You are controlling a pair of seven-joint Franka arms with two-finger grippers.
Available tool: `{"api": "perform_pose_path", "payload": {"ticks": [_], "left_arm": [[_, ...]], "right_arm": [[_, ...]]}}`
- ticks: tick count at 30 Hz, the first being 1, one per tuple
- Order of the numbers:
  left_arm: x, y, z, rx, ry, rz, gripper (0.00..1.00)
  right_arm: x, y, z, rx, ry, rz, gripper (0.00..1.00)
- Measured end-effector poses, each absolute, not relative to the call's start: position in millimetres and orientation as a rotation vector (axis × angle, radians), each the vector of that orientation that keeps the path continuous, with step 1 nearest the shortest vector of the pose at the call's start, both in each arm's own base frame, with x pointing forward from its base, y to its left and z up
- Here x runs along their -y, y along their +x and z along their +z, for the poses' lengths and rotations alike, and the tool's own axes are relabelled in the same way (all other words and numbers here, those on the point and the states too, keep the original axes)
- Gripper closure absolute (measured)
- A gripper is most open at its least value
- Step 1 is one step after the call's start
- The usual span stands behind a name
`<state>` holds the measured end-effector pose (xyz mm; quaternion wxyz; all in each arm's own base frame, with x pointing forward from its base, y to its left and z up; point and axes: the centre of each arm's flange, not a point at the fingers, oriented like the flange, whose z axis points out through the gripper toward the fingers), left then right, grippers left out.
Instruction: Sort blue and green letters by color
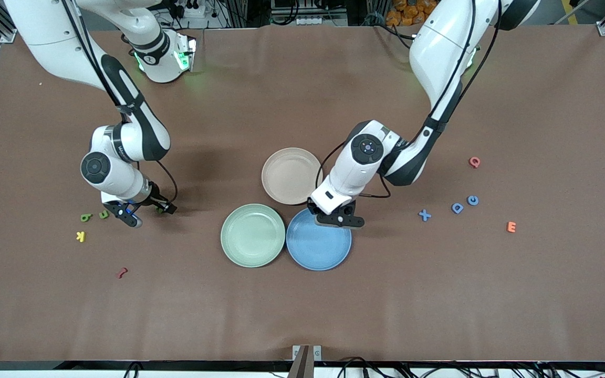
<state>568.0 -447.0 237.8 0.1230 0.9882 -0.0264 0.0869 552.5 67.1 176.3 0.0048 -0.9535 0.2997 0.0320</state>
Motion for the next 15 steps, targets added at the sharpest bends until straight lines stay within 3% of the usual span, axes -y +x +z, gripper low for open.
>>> {"api": "perform_pose_path", "payload": {"ticks": [11,13,15], "left_arm": [[442,575,220,0.02,2.856,0.308,0.72],[442,575,221,0.004,2.851,0.313,0.7],[443,576,222,0.001,2.848,0.316,0.62]], "right_arm": [[-67,552,175,-0.94,-2.987,0.101,0.35],[-67,552,175,-0.94,-2.987,0.101,0.42],[-67,552,175,-0.94,-2.987,0.101,0.42]]}}
